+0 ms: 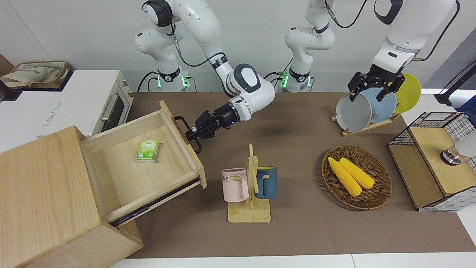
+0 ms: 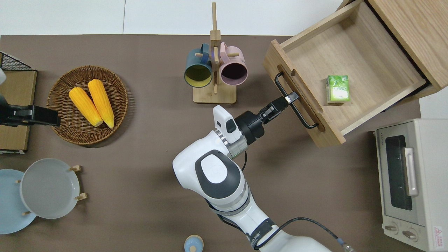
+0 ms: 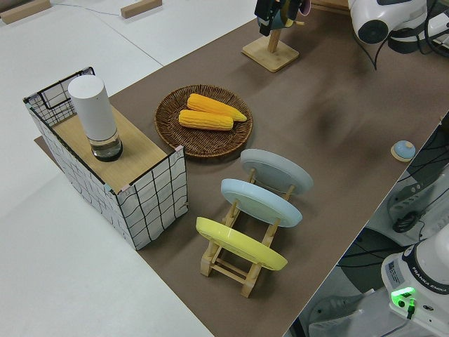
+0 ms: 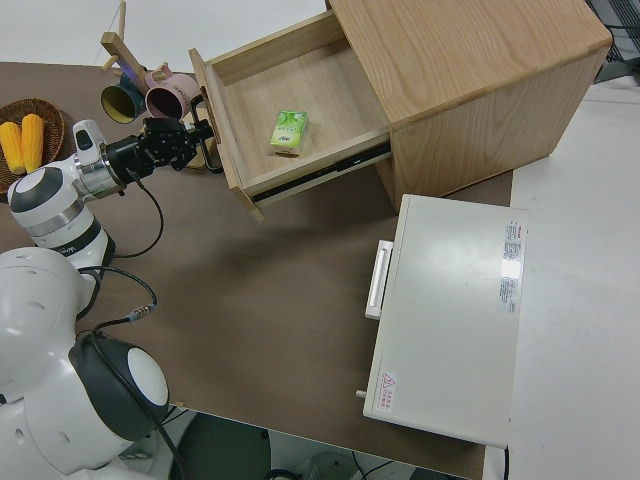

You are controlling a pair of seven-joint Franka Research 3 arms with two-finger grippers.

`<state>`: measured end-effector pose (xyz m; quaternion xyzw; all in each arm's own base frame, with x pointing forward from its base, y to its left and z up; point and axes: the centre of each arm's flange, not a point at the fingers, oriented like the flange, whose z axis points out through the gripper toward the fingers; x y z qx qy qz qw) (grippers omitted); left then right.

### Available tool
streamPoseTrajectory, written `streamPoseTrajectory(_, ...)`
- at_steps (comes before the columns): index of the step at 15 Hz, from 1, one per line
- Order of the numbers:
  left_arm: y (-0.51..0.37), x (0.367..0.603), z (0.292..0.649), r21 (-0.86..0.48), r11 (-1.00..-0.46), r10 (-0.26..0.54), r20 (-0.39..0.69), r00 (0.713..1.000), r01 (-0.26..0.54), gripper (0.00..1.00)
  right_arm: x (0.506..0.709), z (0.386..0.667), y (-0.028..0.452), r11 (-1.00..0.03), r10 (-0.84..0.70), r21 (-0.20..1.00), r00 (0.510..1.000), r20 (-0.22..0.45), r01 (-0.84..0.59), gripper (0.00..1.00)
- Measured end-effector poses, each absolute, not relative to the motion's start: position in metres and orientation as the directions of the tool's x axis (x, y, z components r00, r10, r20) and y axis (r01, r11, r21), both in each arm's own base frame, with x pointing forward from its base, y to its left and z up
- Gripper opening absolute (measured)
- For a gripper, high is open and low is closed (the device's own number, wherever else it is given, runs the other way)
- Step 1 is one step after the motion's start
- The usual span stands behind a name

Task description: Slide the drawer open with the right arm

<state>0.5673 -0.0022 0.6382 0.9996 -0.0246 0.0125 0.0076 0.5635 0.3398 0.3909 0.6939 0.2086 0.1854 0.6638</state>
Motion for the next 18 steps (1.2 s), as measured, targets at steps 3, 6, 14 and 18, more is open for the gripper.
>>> streamPoseTrajectory(3,-0.0022,0.5673,0.6382,0.015,-0.999,-0.049,0.025,0.998,-0.049,1.0,0.5635,0.3909,0.3398,-0.032,0.536,0.999,0.844,-0.02,0.043,0.18)
streamPoseTrajectory(6,-0.0022,0.5673,0.6382,0.015,-0.999,-0.049,0.025,0.998,-0.049,1.0,0.5635,0.3909,0.3398,-0.031,0.536,0.999,0.844,-0.02,0.044,0.18)
streamPoseTrajectory(14,-0.0022,0.5673,0.6382,0.015,-0.999,-0.049,0.025,0.998,-0.049,1.0,0.563,0.3905,0.3408,-0.005,0.538,0.997,0.84,-0.066,0.082,0.58)
streamPoseTrajectory(18,-0.0022,0.5673,0.6382,0.015,-0.999,-0.049,0.025,0.998,-0.049,1.0,0.563,0.3905,0.3408,-0.007,0.538,0.997,0.841,-0.063,0.079,0.95)
